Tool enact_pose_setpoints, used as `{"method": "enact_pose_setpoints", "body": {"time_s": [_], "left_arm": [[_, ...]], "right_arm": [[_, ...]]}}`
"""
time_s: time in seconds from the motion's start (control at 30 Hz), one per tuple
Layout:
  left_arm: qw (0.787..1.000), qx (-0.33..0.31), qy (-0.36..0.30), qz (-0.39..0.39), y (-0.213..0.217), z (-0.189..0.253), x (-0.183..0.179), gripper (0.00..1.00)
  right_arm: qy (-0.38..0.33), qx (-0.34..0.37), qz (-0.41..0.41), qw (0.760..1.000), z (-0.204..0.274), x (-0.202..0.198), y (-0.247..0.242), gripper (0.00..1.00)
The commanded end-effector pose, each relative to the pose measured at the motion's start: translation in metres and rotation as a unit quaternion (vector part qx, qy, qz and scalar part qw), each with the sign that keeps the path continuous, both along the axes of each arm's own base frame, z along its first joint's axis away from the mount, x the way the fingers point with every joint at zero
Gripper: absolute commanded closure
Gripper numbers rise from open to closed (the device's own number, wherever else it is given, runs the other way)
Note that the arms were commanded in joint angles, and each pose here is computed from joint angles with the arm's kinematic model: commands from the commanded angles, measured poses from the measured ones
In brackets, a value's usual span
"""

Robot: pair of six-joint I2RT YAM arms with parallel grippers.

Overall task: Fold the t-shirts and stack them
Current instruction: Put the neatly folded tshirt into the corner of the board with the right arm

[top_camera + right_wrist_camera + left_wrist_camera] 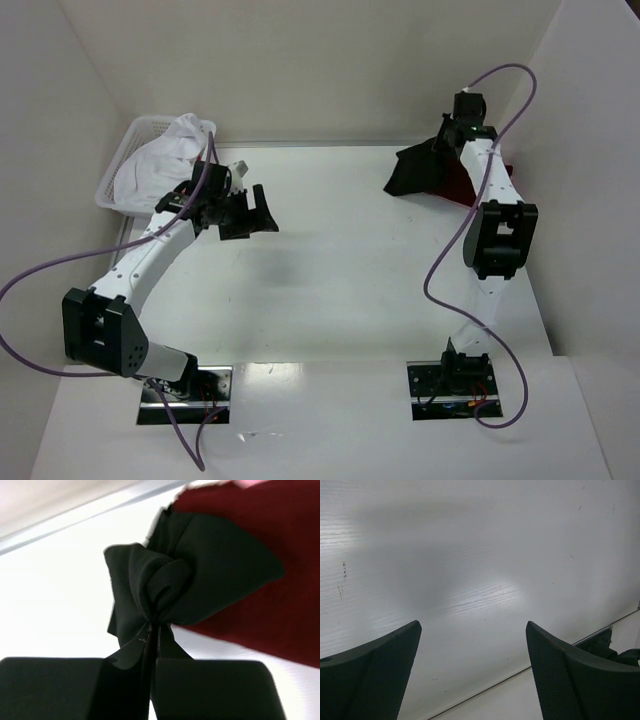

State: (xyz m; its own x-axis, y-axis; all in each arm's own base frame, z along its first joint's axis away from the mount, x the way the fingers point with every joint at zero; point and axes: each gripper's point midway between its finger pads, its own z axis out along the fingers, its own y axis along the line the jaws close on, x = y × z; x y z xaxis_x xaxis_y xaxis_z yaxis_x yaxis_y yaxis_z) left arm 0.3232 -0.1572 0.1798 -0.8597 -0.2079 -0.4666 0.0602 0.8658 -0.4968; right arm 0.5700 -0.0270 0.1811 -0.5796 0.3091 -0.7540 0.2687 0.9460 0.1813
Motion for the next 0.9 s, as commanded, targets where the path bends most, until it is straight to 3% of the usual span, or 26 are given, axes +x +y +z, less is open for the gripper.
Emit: {"method": "enact_pose_setpoints", "body": {"time_s": [0.0,0.37,0.5,0.6,0.67,0.8,0.83,0.87], "left_arm": [[0.999,-0.007,-0.032,0.005,0.002,0.016,0.004,0.07],[0.999,-0.024,-0.036,0.014,-0.003,0.022,0.013,0.07],[0.999,-0.023,-0.030,0.015,-0.004,0.018,0.014,0.07],[0.999,-0.023,-0.030,0.015,-0.004,0.018,0.014,0.07],[0.999,-0.025,-0.024,0.012,-0.005,0.014,0.014,0.07],[0.999,-0.027,-0.018,0.009,-0.007,0.011,0.014,0.07],[1.000,-0.027,-0.014,0.009,-0.007,0.009,0.014,0.07],[1.000,-0.026,-0.013,0.009,-0.007,0.008,0.014,0.07]], "right_arm": [[-0.027,-0.023,-0.022,0.999,0.030,0.010,-0.037,1.00],[-0.089,-0.057,-0.106,0.989,0.103,0.009,-0.119,1.00],[-0.075,-0.059,-0.110,0.989,0.090,0.008,-0.121,0.99],[-0.053,-0.057,-0.109,0.991,0.066,0.007,-0.121,0.93],[-0.037,-0.055,-0.108,0.992,0.050,0.005,-0.120,0.79],[-0.025,-0.052,-0.117,0.992,0.040,-0.004,-0.120,0.12],[-0.027,-0.052,-0.117,0.991,0.045,-0.008,-0.119,0.02],[-0.026,-0.052,-0.117,0.991,0.044,-0.012,-0.118,0.00]]}}
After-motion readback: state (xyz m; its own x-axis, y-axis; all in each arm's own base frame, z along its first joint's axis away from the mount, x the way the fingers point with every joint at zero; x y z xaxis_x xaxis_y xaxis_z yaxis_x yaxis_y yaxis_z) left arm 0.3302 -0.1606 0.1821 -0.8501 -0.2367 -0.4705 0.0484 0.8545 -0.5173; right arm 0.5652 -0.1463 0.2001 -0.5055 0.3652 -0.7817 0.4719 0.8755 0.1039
